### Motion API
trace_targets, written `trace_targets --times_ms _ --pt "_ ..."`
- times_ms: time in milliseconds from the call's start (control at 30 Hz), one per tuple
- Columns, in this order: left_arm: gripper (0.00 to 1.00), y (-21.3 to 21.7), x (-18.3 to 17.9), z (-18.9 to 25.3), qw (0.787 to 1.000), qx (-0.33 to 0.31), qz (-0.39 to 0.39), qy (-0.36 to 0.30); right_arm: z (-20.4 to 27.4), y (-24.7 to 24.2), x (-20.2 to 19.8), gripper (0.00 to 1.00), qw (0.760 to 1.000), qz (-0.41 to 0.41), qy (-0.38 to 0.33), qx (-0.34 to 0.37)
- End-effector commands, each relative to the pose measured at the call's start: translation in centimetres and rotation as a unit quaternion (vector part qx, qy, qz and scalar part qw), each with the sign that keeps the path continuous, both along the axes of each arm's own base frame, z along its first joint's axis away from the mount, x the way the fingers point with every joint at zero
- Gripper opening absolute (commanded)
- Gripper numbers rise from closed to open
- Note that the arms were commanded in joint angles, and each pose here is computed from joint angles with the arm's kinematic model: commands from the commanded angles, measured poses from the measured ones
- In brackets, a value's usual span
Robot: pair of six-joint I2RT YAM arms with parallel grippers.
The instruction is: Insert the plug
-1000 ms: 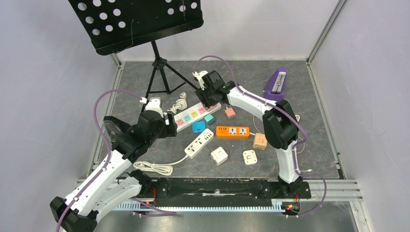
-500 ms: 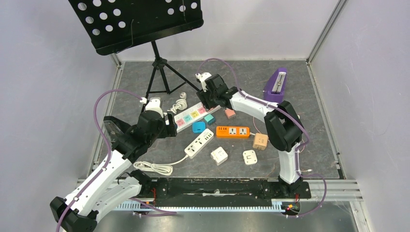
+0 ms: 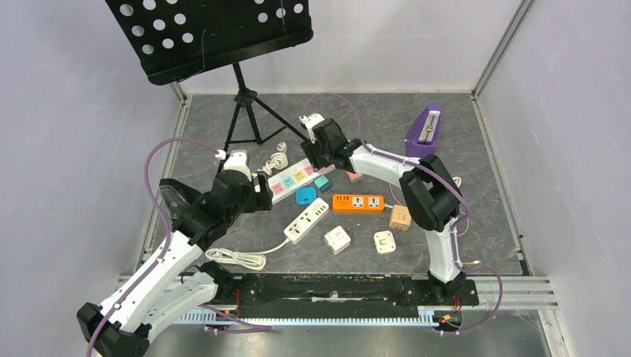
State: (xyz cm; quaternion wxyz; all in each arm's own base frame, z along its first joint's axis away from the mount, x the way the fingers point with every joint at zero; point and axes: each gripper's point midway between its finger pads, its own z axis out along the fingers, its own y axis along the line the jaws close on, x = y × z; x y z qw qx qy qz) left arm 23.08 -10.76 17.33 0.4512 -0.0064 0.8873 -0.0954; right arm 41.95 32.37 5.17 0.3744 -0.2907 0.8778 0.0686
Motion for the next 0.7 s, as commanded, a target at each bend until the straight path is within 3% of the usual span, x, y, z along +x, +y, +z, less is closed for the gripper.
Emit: trace_targets --times_ms 0,167,267,400,500,567,667 --pt "0.88 0.2 0.5 1.1 1.000 0.002 0.000 -0.023 -14.3 -9.4 -11.8 0.00 0.953 0.010 0.233 -0.192" --pt "0.88 0.2 0.4 1.1 1.000 0.003 -0.001 -0.023 -15.2 -10.2 -13.3 0.00 0.956 -0.004 0.234 -0.176" --pt "0.88 0.2 0.5 1.3 1.000 0.004 -0.001 -0.024 -13.2 -9.0 -11.0 0.02 0.967 -0.016 0.196 -0.162" --pt "0.92 0.6 0.9 2.1 0.999 0.007 0.008 -0.040 -6.2 -5.3 -5.0 0.60 0.988 -0.034 0.104 -0.107" --pt "0.96 0.7 1.1 2.9 0.999 0.000 0.016 -0.052 1.2 -2.9 -0.9 0.89 0.997 -0.048 0.040 -0.039" --pt "0.98 0.6 1.0 3.3 0.998 -0.015 0.024 -0.056 6.0 -2.2 0.6 0.98 0.999 -0.047 -0.006 -0.001" --pt "0.99 0.2 0.6 3.3 0.998 -0.035 0.019 -0.052 10.6 -2.8 -0.3 0.98 0.997 -0.033 -0.055 0.031"
